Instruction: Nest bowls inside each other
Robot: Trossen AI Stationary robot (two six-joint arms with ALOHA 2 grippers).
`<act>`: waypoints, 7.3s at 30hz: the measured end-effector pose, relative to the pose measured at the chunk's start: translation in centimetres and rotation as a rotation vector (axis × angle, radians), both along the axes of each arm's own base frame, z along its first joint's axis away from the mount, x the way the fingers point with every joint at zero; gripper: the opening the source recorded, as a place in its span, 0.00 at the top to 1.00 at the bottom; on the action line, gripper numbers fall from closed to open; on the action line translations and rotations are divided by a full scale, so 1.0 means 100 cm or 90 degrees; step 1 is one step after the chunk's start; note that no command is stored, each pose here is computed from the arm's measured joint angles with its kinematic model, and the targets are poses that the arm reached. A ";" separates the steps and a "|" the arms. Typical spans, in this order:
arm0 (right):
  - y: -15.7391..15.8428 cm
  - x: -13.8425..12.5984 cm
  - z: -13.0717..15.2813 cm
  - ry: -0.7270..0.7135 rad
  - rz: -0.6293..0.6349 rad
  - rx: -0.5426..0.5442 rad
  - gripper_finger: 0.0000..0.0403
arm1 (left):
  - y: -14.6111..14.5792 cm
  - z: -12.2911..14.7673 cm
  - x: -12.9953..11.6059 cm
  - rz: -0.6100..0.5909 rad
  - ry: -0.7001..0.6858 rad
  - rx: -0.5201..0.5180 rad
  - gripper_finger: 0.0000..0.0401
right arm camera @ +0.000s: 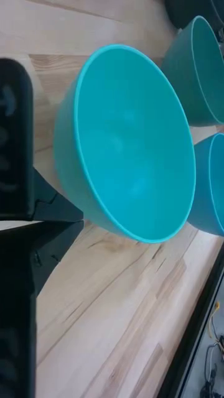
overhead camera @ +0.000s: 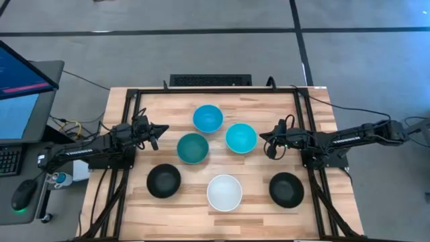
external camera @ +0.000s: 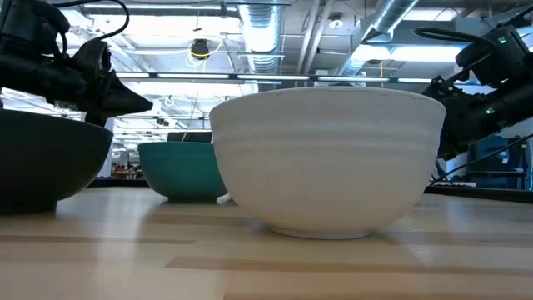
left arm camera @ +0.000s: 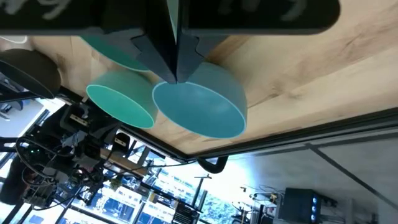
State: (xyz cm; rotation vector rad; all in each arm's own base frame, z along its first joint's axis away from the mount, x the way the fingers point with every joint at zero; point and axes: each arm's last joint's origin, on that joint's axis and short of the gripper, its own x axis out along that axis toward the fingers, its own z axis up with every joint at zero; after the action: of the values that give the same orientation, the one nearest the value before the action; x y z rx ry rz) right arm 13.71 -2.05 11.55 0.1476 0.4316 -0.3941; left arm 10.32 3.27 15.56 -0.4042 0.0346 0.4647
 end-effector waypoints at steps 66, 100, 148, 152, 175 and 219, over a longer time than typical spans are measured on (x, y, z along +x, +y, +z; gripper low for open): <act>0.012 0.045 0.100 -0.148 0.188 0.007 0.94 | -0.002 0.103 -0.003 0.012 -0.007 -0.006 1.00; 0.015 0.056 0.254 -0.254 0.200 -0.028 0.94 | 0.014 0.196 0.078 -0.064 0.187 0.032 1.00; -0.002 0.071 0.183 0.112 0.097 0.236 0.64 | -0.042 0.146 0.068 -0.224 0.474 -0.417 0.77; -0.002 0.071 0.183 0.112 0.096 0.235 0.64 | -0.054 0.145 0.065 -0.256 0.503 -0.409 0.77; -0.002 0.072 0.183 0.104 0.096 0.238 0.64 | -0.092 0.086 0.083 -0.333 0.830 -0.205 0.89; -0.002 0.072 0.183 0.103 0.096 0.238 0.64 | -0.085 0.044 0.095 -0.346 0.815 -0.139 0.89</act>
State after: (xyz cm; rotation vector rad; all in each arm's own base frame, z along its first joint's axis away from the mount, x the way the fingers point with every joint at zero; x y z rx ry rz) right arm 20.90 -2.27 29.89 0.4463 0.6706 -0.1737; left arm 19.83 -5.19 20.00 -0.2375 1.4103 0.1133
